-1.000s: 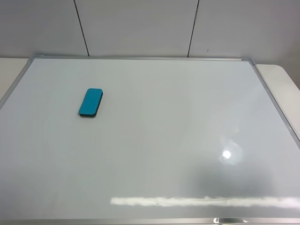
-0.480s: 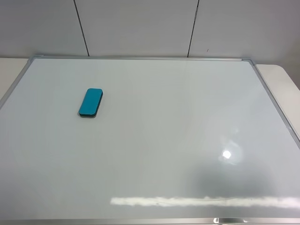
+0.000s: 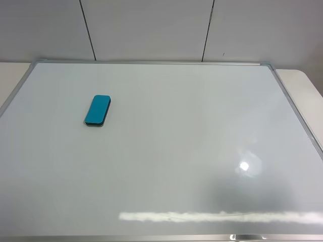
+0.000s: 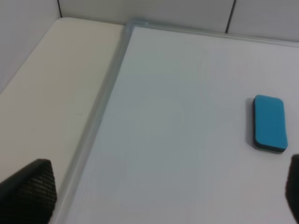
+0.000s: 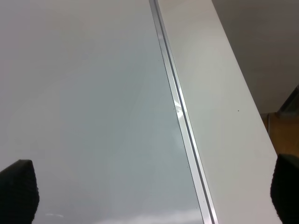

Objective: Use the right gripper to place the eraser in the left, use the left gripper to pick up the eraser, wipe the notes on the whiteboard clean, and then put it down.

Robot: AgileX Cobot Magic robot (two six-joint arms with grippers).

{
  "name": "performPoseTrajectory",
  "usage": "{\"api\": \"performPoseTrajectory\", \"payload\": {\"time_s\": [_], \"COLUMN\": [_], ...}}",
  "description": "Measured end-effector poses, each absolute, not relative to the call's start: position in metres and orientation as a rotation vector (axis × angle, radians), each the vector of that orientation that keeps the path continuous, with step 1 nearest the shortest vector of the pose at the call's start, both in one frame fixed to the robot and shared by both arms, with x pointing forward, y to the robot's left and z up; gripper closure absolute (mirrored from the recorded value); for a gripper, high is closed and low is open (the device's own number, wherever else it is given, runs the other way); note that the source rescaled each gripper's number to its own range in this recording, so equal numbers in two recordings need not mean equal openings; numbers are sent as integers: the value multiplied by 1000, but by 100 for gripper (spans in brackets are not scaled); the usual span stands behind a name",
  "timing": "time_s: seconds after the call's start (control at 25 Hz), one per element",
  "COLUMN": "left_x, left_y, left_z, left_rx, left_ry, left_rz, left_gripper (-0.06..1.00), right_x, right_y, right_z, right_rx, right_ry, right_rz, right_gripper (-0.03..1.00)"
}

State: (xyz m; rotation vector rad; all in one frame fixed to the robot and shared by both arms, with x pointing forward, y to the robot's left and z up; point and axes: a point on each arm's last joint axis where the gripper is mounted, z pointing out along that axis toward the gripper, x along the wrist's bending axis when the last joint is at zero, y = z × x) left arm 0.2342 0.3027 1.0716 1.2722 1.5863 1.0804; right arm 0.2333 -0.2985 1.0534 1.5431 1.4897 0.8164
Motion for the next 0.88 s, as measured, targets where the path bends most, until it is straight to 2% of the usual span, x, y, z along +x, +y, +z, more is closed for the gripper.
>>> {"api": "performPoseTrajectory", "payload": {"time_s": [0.32,0.88], "left_x": [233,233], "left_y": [302,301], "left_z": [1055,1055], "left_rx": [1376,1434], "left_ry": [1681,1613], "left_rz": [993,946], "left_gripper": [-5,-5], "right_x": [233,233], "right_y": [-298,-298], "right_z": [1053,1053], "right_rx": [1543,1543], "right_ry": [1490,1490], "right_rz": [816,816], "right_gripper": [-3,-3]}}
